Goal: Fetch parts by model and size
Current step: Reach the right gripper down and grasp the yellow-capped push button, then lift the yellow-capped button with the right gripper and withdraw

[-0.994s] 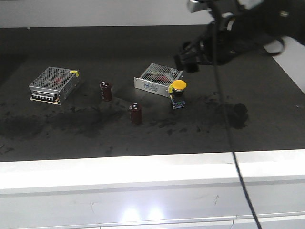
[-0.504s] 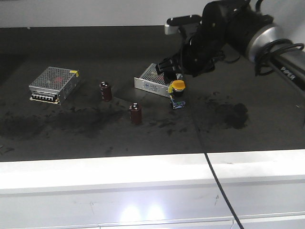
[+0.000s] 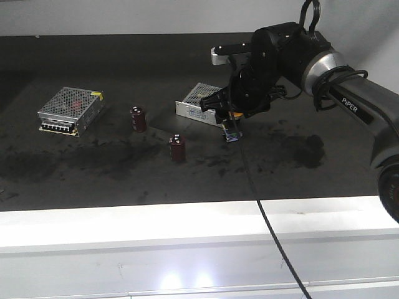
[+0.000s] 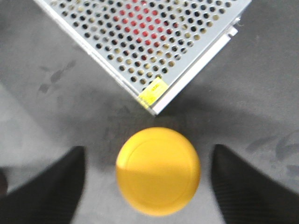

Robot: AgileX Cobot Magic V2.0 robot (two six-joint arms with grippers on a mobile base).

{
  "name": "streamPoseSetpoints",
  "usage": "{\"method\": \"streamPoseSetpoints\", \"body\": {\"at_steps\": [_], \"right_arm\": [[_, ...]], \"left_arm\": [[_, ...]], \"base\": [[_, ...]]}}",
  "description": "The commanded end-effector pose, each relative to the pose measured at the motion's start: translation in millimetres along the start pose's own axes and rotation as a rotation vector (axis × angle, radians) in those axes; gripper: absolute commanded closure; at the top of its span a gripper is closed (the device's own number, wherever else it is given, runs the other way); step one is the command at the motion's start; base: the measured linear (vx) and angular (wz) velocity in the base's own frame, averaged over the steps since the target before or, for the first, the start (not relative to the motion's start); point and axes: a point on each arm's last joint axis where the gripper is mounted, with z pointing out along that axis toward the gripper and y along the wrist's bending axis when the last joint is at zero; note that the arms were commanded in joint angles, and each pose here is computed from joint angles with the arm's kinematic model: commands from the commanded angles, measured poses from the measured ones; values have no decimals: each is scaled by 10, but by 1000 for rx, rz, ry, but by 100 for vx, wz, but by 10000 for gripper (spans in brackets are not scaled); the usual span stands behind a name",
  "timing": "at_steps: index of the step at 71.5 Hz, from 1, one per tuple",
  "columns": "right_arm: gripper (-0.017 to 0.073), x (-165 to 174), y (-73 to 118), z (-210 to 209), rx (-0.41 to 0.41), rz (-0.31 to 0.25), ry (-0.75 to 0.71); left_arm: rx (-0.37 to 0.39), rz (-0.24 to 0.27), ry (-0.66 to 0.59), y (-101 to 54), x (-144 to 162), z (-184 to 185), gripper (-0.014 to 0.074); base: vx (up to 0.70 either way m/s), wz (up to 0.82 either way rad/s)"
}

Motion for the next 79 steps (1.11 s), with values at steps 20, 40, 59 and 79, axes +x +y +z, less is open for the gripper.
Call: {"method": "streamPoseSetpoints", "body": {"at_steps": [20,40,59,79], "right_arm": [[571,-183,-38,-754,1,2,-216],[567,150,-111,-1532,33,-37,-443],[564,1027,-168,-2114,26,-78,-708],[564,2062,-227,-2714,3,-78,-979]], "left_arm": [[21,-7,-76,-22,-133,1,601],[21,-7,-76,-22,-133,1,601],[21,-7,-76,-22,-133,1,601],[21,-7,-76,-22,-133,1,601]], "base": [[0,0],[0,0],[0,0],[0,0]]}}
